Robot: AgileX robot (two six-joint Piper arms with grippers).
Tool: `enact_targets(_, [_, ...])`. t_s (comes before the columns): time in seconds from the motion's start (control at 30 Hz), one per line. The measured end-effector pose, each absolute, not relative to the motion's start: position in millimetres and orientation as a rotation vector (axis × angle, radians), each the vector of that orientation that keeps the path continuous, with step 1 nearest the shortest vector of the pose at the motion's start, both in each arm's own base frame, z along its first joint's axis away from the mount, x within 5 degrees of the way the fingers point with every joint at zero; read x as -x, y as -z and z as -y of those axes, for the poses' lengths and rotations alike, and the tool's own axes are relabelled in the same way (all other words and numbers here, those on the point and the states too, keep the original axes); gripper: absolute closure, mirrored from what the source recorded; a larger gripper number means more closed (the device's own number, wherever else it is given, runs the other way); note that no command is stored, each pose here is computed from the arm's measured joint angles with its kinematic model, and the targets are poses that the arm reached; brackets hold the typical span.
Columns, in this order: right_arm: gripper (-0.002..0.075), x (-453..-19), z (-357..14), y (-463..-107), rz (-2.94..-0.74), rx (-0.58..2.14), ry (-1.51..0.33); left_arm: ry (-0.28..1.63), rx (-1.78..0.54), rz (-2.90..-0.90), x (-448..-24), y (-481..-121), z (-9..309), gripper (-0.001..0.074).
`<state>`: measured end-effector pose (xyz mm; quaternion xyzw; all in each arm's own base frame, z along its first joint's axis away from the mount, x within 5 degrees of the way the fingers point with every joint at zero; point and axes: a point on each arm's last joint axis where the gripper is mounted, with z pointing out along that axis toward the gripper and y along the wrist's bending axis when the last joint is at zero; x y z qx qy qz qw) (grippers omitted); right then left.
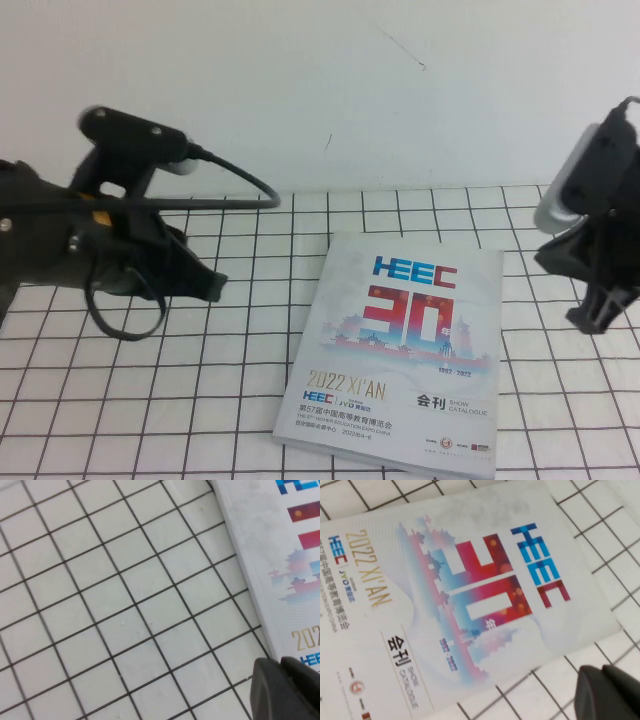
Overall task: Close book
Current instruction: 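Close the open booklet and leave it lying on the table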
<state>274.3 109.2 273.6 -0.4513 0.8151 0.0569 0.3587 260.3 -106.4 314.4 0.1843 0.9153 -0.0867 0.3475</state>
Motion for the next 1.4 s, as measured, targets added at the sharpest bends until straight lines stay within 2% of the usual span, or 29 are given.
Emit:
enact_targets(0.27, [0.0729,-225,-51,-319,-2.271,0.918,0.005,0.183,-0.382,-2.154,-213,-368,72,0.0738])
enact_targets(0.43, [0.0729,-181,-34,-321,-2.286,0.809,0.067,0.201,-0.347,-1.962,-172,-373,58,0.0738])
enact_targets(0.6, [0.0729,-134,-26,-310,-2.229,0.722,0.064,0.218,-0.317,-1.797,-125,-359,43,0.0738])
enact_targets(0.7, [0.0729,-113,-23,-297,-2.177,0.697,0.077,0.225,-0.304,-1.725,-105,-338,36,0.0738])
enact_targets(0.83, [0.0729,-89,-19,-274,-2.165,0.644,0.063,0.232,-0.286,-1.626,-84,-310,28,0.0738])
enact_targets(1.03, [0.0729,-62,-15,-265,-2.123,0.577,0.041,0.233,-0.27,-1.493,-66,-275,22,0.0738])
enact_targets(1.4, [0.0729,-52,-14,-262,-2.158,0.583,0.032,0.229,-0.281,-1.565,-64,-244,22,0.0738])
